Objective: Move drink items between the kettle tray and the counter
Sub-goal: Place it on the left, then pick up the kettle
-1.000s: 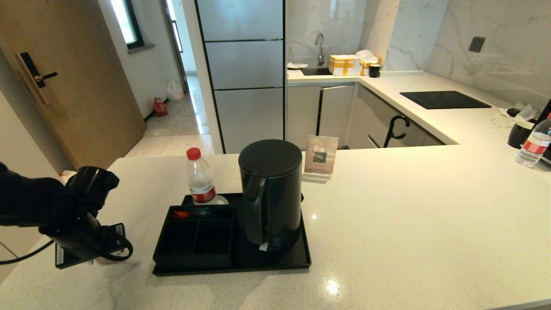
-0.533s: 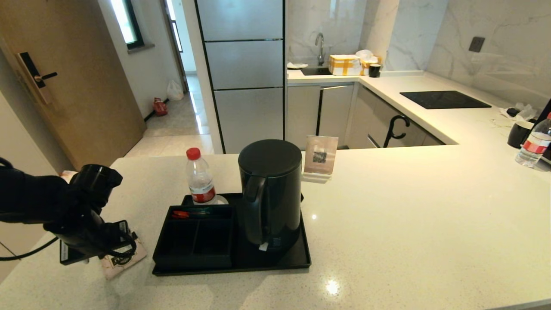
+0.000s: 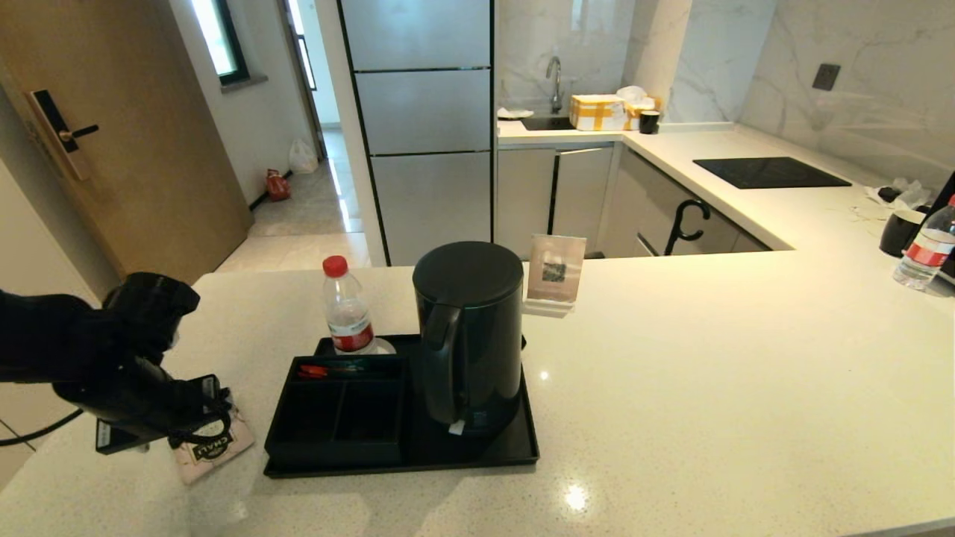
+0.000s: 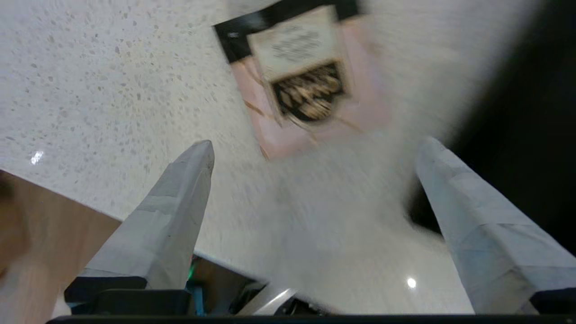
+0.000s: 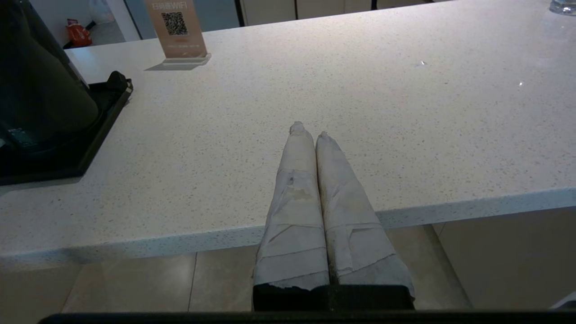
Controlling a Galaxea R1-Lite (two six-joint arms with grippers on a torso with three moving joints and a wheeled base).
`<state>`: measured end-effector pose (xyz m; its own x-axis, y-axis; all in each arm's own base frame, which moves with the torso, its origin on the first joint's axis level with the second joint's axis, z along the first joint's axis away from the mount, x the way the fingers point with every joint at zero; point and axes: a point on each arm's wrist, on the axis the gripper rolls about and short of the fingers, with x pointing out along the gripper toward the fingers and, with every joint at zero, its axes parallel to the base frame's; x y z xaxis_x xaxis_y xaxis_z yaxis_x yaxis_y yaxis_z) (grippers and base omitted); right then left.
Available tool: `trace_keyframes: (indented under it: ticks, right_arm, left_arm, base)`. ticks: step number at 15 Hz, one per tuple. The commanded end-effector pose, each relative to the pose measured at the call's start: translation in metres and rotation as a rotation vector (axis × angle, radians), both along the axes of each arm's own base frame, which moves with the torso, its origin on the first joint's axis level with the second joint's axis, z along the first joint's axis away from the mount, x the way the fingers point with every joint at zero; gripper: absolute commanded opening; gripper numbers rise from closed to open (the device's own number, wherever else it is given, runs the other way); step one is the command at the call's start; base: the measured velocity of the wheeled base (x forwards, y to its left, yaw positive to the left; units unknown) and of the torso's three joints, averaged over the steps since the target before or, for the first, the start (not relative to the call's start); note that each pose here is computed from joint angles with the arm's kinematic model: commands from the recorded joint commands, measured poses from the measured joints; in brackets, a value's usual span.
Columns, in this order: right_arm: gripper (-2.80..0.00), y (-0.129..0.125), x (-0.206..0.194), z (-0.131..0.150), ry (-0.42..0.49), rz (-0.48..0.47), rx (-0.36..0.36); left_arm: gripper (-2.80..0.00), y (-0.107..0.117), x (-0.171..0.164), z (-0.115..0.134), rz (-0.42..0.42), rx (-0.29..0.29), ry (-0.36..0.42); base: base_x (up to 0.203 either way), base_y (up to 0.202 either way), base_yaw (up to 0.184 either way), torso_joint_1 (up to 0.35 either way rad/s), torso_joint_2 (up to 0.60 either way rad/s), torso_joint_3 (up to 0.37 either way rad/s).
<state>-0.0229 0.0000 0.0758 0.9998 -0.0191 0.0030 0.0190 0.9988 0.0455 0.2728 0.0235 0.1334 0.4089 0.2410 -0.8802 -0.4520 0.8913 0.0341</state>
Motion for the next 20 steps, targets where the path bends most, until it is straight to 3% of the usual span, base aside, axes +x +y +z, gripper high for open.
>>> trace_keyframes:
  ticks: [1,3,5,6,7,10,14,16,20]
  right_arm:
    - [-2.80,0.000,0.000,0.000,0.001,0.001,0.000]
    - [-2.80,0.000,0.000,0.000,0.000,0.001,0.000]
    - [-2.80,0.000,0.000,0.000,0.001,0.001,0.000]
    - [-2.80,0.000,0.000,0.000,0.000,-0.001,0.000]
    - [-2.80,0.000,0.000,0.000,0.000,0.001,0.000]
    - [-2.80,0.000,0.000,0.000,0.000,-0.001,0.000]
    - [-2.80,0.000,0.000,0.000,0.001,-0.001,0.000]
    - [-2.80,0.000,0.000,0.000,0.001,0.000,0.000]
    - [-2.80,0.000,0.000,0.000,0.000,-0.001,0.000]
  left_arm:
    - [0.00,-0.008,-0.052,0.069,-0.058,-0.018,-0.227]
    - [0.00,-0.015,-0.119,0.118,-0.133,-0.050,-0.394]
    - [0.00,-0.020,-0.182,0.140,-0.197,-0.079,-0.479]
    - [-1.27,-0.021,-0.211,0.143,-0.221,-0.089,-0.503]
    - [-2.80,-0.023,-0.234,0.144,-0.240,-0.097,-0.512]
    - [-2.80,-0.025,-0.292,0.137,-0.280,-0.099,-0.514]
    - [-2.80,-0.027,-0.383,0.137,-0.300,-0.074,-0.641]
    - [-2.80,-0.029,-0.417,0.133,-0.297,-0.068,-0.664]
    - [-2.80,-0.032,-0.481,0.128,-0.275,-0.016,-0.879]
  base:
    - [0.000,0.000,0.000,0.000,0.00,0.000]
    - [0.000,0.000,0.000,0.000,0.00,0.000]
    - [0.000,0.000,0.000,0.000,0.00,0.000]
    - [0.000,0.000,0.000,0.000,0.00,0.000]
    - [0.000,0.000,0.000,0.000,0.00,0.000]
    - [0.000,0.000,0.000,0.000,0.00,0.000]
    - [0.000,0.000,0.000,0.000,0.00,0.000]
    - [0.000,0.000,0.000,0.000,0.00,0.000]
    - [0.000,0.000,0.000,0.000,0.00,0.000]
